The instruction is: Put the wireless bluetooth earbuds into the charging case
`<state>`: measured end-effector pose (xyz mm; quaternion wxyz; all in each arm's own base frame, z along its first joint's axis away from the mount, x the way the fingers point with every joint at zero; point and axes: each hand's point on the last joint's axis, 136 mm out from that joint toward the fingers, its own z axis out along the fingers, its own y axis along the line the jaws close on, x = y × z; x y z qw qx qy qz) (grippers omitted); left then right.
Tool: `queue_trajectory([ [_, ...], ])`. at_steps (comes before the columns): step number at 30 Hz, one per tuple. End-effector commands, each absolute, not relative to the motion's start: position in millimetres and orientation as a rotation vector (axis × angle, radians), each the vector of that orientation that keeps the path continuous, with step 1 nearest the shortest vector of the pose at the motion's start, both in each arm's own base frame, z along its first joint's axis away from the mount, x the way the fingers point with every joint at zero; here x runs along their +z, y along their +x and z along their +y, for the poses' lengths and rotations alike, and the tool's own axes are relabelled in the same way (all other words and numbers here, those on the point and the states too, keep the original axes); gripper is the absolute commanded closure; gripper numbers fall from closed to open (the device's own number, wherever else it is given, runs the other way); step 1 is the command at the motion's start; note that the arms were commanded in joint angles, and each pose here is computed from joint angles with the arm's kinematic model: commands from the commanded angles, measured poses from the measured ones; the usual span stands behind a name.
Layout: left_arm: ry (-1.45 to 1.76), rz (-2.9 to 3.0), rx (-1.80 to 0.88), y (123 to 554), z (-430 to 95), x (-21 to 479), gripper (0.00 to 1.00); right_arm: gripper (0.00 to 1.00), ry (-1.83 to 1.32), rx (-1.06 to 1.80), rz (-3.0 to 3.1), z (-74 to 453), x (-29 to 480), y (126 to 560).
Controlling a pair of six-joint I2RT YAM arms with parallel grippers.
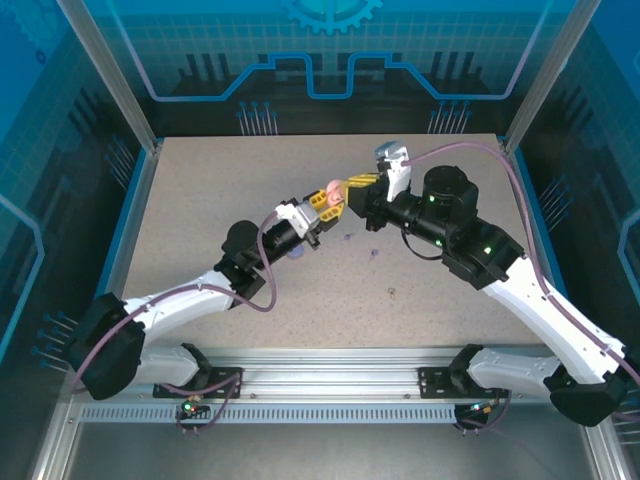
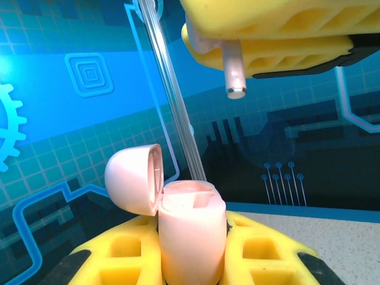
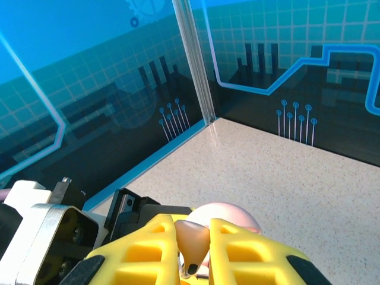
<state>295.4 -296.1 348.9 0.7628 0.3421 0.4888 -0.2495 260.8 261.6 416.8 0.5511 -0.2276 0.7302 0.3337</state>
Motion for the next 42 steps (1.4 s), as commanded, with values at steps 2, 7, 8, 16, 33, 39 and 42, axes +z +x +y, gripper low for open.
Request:
queue_trajectory([
  [2, 0.730, 1.063, -0.520, 302.1, -297.7, 347.4, 1.00, 0.86, -0.549, 0.780, 1.724, 266.2, 405.8, 269.3],
  [7, 0.727, 1.067, -0.521, 306.8, -299.8, 343.5, 1.00, 0.86, -0.542, 0.777, 1.757, 267.5, 391.1, 276.4],
  [8, 0.726, 1.067, -0.519, 307.6, -299.5, 343.2, 1.00, 0.87, -0.537, 0.780, 1.763, 266.9, 389.1, 278.1],
  [16, 0.717, 1.070, -0.518, 308.4, -293.9, 345.4, 1.00, 0.87, -0.501, 0.784, 1.793, 261.9, 377.6, 289.9],
  [33, 0.714, 1.055, -0.538, 301.7, -291.5, 352.8, 1.00, 0.88, -0.483, 0.792, 1.848, 262.0, 360.4, 298.5],
  [39, 0.716, 1.047, -0.542, 299.8, -291.2, 356.4, 1.00, 0.88, -0.497, 0.804, 1.872, 264.7, 352.1, 298.4],
  [42, 0.714, 1.048, -0.543, 299.9, -290.4, 356.9, 1.00, 0.90, -0.538, 0.808, 1.883, 268.1, 347.3, 295.7],
])
